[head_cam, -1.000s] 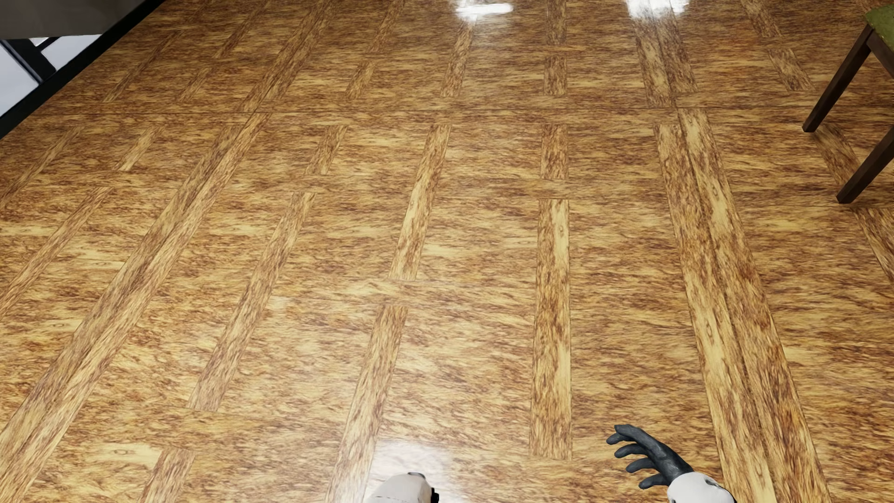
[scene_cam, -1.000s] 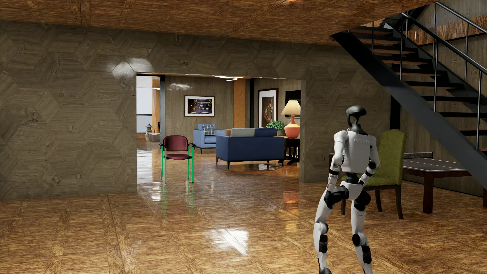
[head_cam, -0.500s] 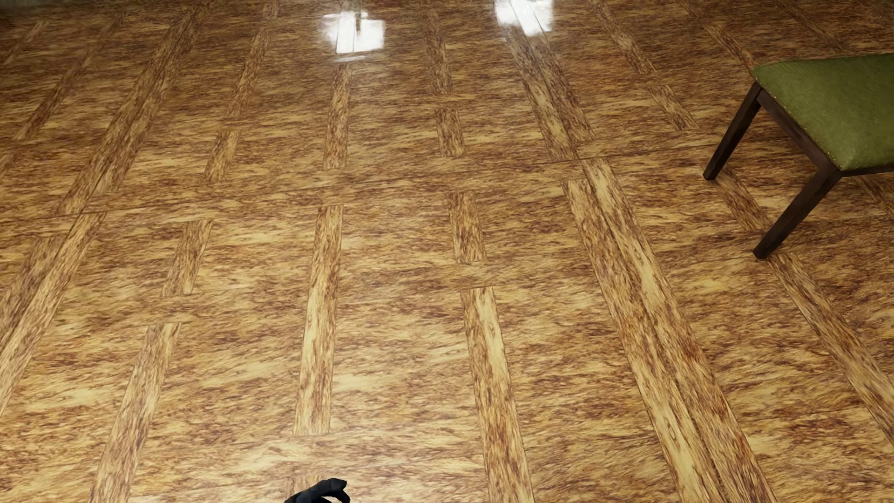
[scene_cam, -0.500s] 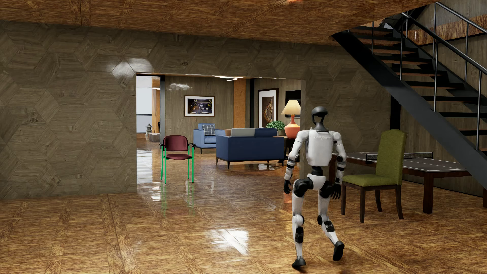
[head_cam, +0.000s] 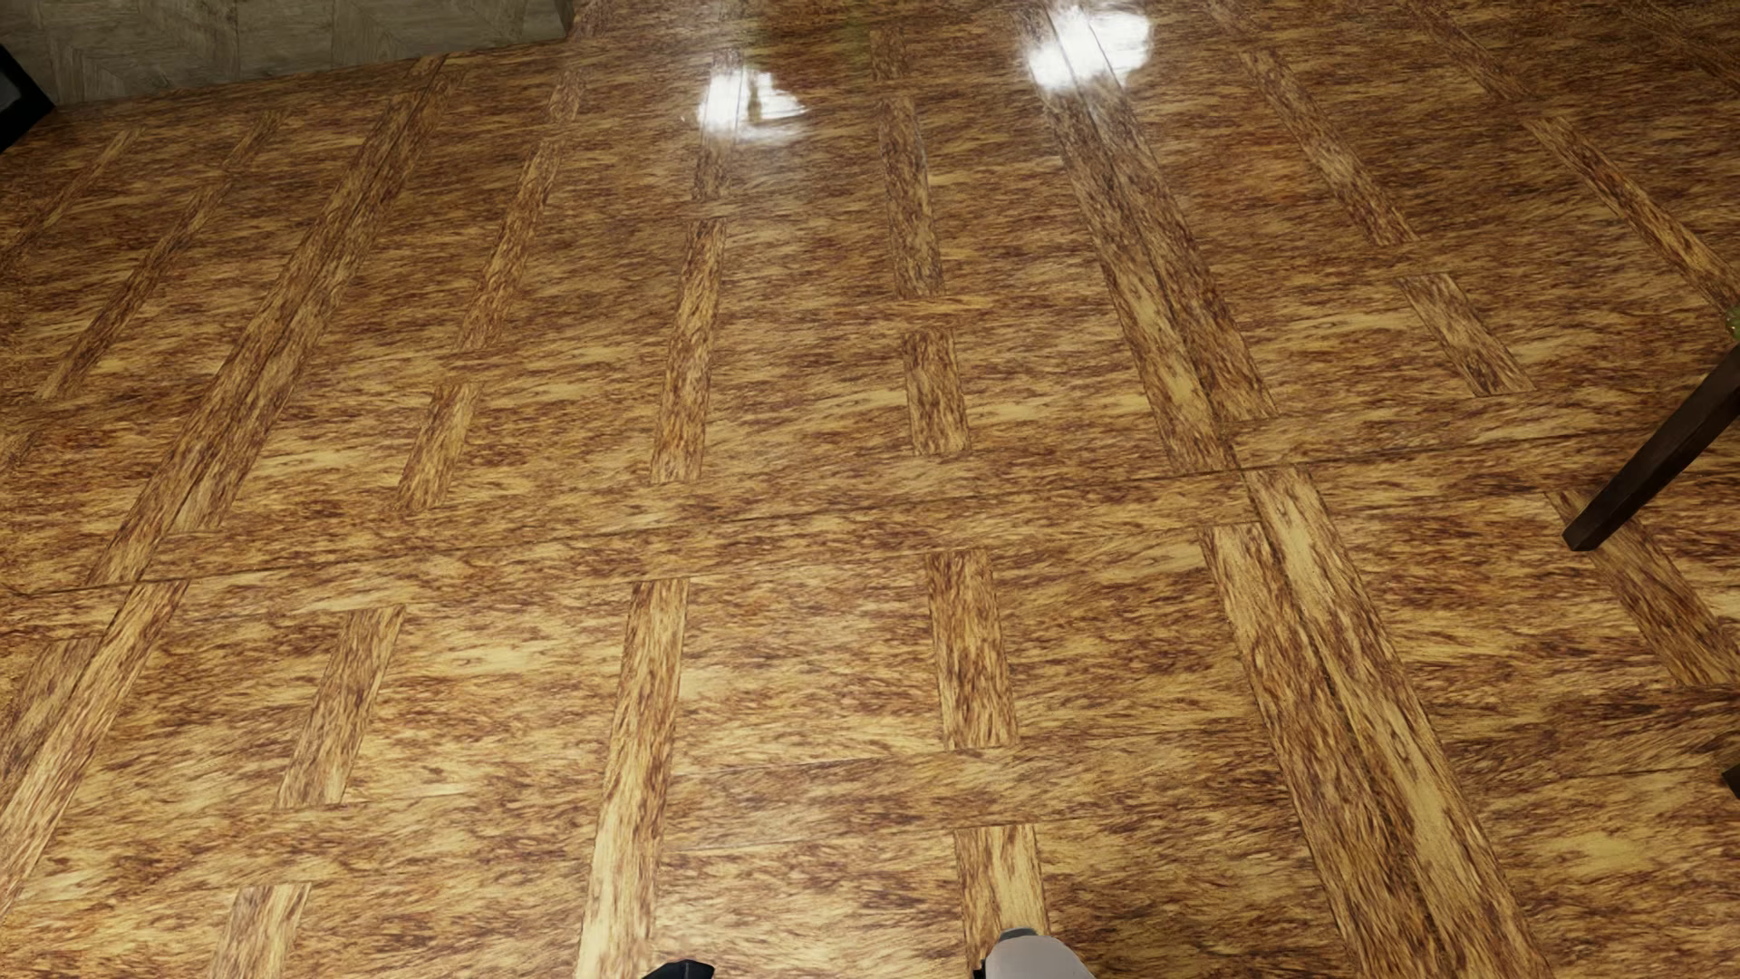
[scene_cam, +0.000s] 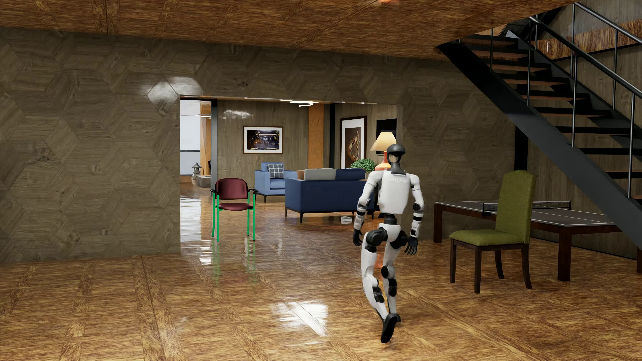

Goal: Move towards officechair

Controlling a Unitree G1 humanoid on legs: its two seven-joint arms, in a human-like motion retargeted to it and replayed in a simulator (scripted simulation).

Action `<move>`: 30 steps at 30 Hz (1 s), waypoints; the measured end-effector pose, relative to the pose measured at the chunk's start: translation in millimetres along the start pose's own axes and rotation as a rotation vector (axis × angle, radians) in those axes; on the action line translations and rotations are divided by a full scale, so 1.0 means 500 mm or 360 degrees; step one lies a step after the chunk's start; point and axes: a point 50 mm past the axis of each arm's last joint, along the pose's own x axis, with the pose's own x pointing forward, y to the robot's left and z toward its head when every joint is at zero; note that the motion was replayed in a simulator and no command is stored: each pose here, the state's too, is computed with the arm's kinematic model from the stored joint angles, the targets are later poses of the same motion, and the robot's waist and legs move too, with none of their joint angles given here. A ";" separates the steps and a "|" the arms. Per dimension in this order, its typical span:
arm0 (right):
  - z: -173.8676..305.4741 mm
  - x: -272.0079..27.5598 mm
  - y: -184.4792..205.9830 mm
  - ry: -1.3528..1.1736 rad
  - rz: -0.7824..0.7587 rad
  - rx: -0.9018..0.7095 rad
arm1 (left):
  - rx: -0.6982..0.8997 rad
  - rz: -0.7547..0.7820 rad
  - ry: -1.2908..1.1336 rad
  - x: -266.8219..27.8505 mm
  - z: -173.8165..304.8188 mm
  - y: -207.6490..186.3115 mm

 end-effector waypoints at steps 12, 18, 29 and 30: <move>0.258 -0.062 -0.266 -0.0728 -0.0557 0.0132 | -0.0050 -0.0346 0.0341 -0.092 -0.154 -0.171; 0.170 -0.023 -0.133 -0.0536 -0.0296 0.0159 | -0.0028 -0.0215 0.0175 -0.055 -0.095 -0.106; -0.097 -0.034 0.040 0.0153 0.0064 0.0045 | -0.0019 0.0518 -0.0302 -0.045 0.086 0.232; -0.105 -0.036 0.046 0.0176 0.0079 0.0029 | -0.0029 0.0551 -0.0340 -0.048 0.099 0.245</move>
